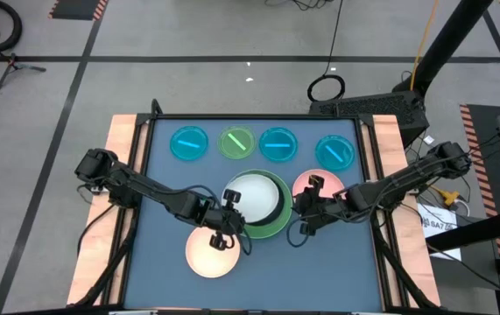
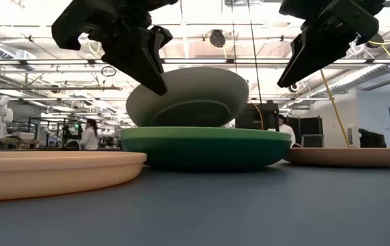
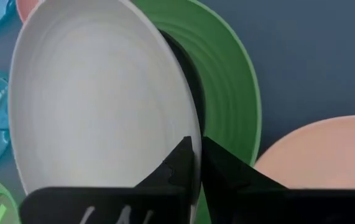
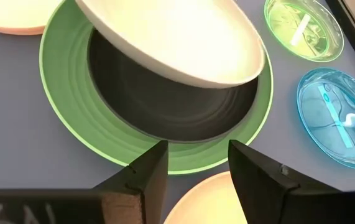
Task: Stack plastic plates
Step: Stack the gray plate on the black plate, then stack the light orange plate on the gray plate
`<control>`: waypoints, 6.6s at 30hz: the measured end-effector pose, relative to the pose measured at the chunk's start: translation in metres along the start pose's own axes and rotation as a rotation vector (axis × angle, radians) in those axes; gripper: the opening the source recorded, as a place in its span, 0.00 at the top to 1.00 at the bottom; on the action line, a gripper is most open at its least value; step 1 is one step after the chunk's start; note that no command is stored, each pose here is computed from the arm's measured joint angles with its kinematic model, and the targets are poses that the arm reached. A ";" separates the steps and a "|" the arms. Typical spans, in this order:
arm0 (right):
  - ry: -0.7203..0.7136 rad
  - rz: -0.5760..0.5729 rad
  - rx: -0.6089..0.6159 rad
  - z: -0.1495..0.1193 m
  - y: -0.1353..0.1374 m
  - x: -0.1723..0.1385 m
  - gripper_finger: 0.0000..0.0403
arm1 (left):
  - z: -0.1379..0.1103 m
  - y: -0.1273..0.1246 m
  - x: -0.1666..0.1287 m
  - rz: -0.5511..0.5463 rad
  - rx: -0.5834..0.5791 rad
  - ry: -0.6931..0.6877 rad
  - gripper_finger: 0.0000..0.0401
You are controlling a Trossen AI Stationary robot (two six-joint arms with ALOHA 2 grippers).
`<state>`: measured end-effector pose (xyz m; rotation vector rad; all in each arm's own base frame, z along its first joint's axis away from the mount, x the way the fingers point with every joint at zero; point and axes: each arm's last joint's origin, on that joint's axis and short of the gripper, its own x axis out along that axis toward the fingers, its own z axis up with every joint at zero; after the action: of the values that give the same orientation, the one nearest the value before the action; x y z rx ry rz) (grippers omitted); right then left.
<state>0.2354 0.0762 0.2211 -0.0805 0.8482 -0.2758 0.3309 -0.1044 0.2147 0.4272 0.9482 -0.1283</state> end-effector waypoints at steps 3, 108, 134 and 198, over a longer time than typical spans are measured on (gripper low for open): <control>0.000 0.000 0.000 0.000 0.000 0.000 0.60 | 0.000 0.000 0.000 -0.003 -0.004 0.000 0.87; -0.064 -0.085 0.015 0.004 -0.002 0.000 0.60 | -0.046 -0.062 -0.017 0.133 -0.369 0.298 0.75; -0.065 -0.088 0.016 0.004 -0.002 0.000 0.60 | -0.069 -0.065 -0.015 0.104 -0.443 0.180 0.75; -0.088 -0.136 0.017 0.005 -0.003 0.000 0.60 | -0.094 -0.075 -0.017 0.123 -0.607 0.086 0.84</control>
<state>0.2386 0.0731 0.2250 -0.1332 0.7540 -0.4042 0.2283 -0.1354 0.1586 -0.0722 0.9899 0.2879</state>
